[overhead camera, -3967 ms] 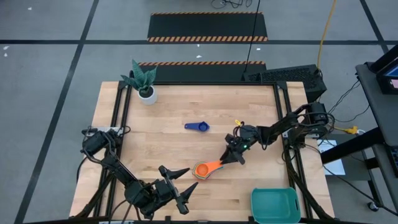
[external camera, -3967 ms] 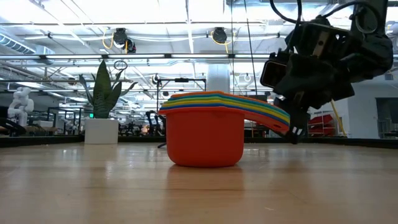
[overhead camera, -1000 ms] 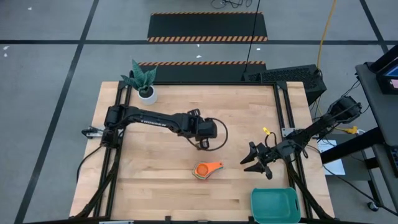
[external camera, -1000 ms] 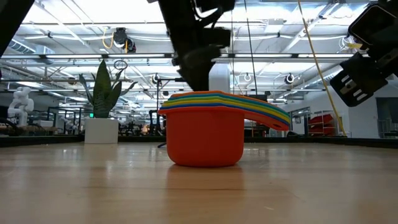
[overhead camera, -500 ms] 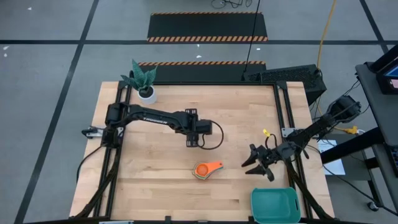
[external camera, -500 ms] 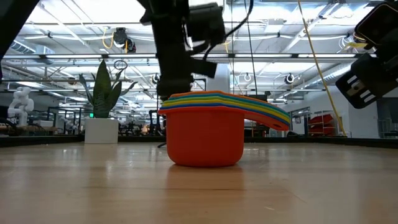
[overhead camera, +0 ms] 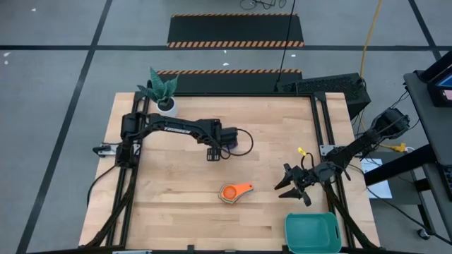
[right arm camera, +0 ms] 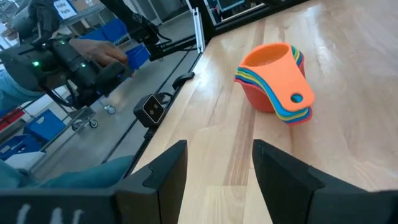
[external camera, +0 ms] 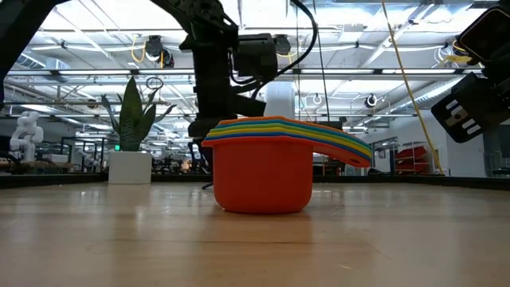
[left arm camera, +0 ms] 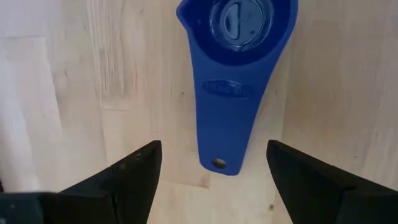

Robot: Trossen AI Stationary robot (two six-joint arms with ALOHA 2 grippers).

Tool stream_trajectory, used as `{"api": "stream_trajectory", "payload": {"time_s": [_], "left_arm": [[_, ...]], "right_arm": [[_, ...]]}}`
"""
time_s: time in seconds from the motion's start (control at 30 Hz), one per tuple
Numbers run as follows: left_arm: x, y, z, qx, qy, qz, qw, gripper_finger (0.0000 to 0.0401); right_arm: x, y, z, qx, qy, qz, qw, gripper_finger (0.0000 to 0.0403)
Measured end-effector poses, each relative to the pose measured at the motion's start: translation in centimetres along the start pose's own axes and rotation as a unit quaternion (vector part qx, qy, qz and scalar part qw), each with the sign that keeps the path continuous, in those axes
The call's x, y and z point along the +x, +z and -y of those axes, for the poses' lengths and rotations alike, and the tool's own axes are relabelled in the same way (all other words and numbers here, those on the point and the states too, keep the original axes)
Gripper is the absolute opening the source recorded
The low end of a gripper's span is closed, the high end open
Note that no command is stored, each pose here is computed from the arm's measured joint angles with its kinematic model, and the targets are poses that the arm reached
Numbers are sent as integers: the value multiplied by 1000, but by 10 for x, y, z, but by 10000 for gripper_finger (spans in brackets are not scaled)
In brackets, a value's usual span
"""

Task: Nest measuring cups in basket
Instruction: Stack the dark blue measuring cup on top of the orange measuring cup

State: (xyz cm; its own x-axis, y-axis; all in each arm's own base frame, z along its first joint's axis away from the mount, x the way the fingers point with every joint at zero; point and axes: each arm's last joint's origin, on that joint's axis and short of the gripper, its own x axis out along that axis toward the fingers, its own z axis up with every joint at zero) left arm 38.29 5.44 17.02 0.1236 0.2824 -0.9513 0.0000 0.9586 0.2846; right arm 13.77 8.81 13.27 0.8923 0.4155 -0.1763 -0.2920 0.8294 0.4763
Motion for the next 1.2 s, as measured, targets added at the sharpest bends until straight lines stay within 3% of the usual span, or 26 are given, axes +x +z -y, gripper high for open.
{"api": "stream_trajectory", "payload": {"time_s": [0.23,0.57,0.77,0.93,1.07,1.2], "left_arm": [[19,3,-3,-7,-44,4,999,294],[25,6,1,-16,-45,3,999,290],[26,9,2,-46,-44,17,998,228],[26,12,5,-110,-38,27,993,155],[24,13,11,-165,-39,25,985,149],[21,14,20,-199,-45,27,979,116]], "right_arm": [[0,0,0,1,0,0,1000,176],[0,-1,1,0,-4,-6,1000,176],[0,-1,1,-3,-4,-5,1000,176],[0,-1,1,-3,-4,-5,1000,176],[0,-1,1,-3,-11,-1,1000,176],[0,1,1,-6,-19,9,1000,176]]}}
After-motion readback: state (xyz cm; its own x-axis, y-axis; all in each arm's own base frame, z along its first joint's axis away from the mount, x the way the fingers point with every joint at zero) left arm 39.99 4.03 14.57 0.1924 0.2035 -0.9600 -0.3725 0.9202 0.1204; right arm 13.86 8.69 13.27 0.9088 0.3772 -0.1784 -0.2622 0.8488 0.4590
